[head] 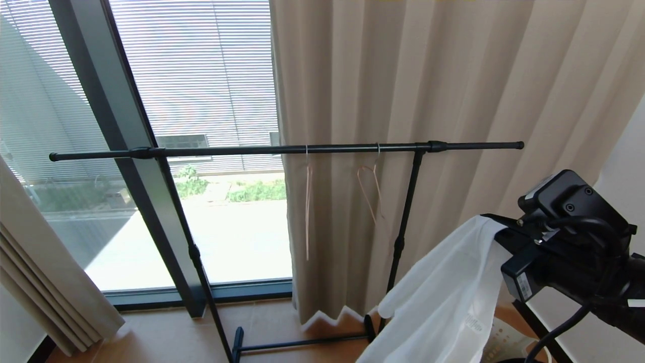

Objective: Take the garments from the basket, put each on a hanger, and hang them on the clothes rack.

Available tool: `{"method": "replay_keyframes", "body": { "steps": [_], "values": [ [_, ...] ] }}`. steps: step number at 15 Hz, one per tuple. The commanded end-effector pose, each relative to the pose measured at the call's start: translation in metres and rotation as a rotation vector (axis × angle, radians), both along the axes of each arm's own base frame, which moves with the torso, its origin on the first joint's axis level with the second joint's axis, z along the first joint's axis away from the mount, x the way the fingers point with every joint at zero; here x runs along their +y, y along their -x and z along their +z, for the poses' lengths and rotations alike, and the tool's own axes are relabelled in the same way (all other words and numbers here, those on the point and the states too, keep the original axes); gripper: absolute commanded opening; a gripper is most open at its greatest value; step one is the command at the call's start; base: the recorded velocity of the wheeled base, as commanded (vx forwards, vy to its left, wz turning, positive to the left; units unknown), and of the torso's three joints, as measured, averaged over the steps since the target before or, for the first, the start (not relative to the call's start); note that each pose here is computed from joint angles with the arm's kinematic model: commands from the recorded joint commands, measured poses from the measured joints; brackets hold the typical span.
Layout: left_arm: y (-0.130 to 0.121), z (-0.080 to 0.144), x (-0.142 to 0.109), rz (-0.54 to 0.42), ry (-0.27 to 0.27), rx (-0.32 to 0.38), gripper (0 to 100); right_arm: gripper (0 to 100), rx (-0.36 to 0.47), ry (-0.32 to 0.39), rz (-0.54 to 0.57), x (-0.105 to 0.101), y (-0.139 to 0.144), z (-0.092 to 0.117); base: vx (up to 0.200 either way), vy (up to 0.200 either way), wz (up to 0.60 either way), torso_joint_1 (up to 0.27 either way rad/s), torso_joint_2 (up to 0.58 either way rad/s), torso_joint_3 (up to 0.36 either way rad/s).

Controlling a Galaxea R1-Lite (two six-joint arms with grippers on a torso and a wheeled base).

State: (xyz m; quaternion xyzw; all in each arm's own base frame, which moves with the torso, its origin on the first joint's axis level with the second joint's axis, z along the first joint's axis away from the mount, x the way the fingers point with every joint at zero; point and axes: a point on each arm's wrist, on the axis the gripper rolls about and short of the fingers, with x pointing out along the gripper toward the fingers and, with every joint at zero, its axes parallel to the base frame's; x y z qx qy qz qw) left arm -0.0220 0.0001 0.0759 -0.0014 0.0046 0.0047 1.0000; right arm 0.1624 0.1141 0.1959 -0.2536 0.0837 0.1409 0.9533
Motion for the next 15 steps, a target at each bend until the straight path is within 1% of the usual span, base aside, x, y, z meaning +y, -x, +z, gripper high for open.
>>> {"method": "replay_keyframes", "body": {
  "steps": [1,2,8,12,13,15],
  "values": [
    [0.000,0.000,0.000,0.000,0.000,0.002,100,0,0.001,0.000,0.000,0.000,0.000,0.000,0.000,0.000,0.60,-0.002,-0.01,0.002],
    [0.000,0.000,0.000,0.001,0.000,0.002,100,0,0.001,0.000,0.000,0.000,0.000,0.000,0.000,0.000,0.60,0.002,0.00,0.007],
    [0.000,0.000,0.000,-0.002,-0.006,0.002,100,0,0.003,0.004,-0.003,0.000,-0.001,-0.001,0.000,0.000,0.00,0.000,0.00,0.000],
    [0.000,0.000,0.000,-0.010,-0.015,0.006,100,0,0.030,0.023,-0.006,0.004,-0.006,-0.008,0.000,0.000,0.00,0.000,0.00,0.000],
    [-0.002,0.000,0.000,0.014,-0.029,0.031,100,0,0.062,0.020,-0.011,0.006,-0.008,-0.016,0.000,0.000,0.00,0.000,0.00,0.000],
    [-0.011,0.003,0.000,0.025,-0.006,0.144,100,0,0.067,-0.055,-0.020,0.009,-0.009,-0.011,0.000,0.000,0.00,0.000,0.00,0.000]
  ]
}}
